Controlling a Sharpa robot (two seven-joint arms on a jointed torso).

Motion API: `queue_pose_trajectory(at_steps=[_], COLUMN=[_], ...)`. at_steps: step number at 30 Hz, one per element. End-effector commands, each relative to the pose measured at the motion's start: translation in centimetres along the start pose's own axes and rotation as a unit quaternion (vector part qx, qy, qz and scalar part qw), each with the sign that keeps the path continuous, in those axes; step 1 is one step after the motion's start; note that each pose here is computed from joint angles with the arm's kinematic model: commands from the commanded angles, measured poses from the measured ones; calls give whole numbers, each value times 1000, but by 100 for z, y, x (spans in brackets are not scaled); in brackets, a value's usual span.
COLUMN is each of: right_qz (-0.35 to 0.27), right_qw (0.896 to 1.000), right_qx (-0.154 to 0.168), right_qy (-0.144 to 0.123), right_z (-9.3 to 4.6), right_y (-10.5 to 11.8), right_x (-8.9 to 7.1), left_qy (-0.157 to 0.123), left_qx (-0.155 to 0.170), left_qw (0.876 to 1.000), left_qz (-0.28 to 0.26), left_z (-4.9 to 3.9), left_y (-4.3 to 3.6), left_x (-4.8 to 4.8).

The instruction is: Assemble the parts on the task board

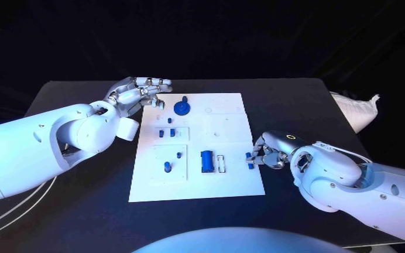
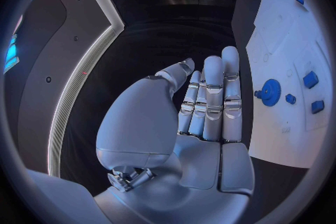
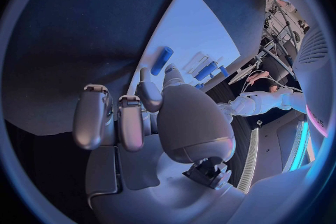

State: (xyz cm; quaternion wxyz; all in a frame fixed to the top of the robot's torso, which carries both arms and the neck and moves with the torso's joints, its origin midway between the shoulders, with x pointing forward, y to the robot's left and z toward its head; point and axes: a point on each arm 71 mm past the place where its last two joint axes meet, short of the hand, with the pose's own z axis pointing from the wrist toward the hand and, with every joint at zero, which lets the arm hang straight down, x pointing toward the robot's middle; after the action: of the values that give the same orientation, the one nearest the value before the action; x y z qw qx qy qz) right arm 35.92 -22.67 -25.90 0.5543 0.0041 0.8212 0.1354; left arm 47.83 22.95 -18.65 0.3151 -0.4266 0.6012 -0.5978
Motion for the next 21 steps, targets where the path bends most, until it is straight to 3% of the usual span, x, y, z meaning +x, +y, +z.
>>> queue_pose_trajectory(at_steps=[1, 11, 16, 21], right_qz=[-25, -48, -106, -157], right_qw=[1000, 999, 994, 987], right_qx=[-5, -14, -29, -34], right_qy=[7, 9, -5, 3], right_z=[1, 43, 84, 113], right_y=[29, 92, 153, 187], right_x=[32, 99, 126, 170], left_qy=[11, 13, 15, 15], left_qx=[1, 0, 0, 0], left_qw=[1000, 1000, 1000, 1000], left_qz=[0, 1, 0, 0], left_z=[1, 7, 11, 15], left_y=[-3, 0, 1, 2], left_x=[22, 29, 40, 45])
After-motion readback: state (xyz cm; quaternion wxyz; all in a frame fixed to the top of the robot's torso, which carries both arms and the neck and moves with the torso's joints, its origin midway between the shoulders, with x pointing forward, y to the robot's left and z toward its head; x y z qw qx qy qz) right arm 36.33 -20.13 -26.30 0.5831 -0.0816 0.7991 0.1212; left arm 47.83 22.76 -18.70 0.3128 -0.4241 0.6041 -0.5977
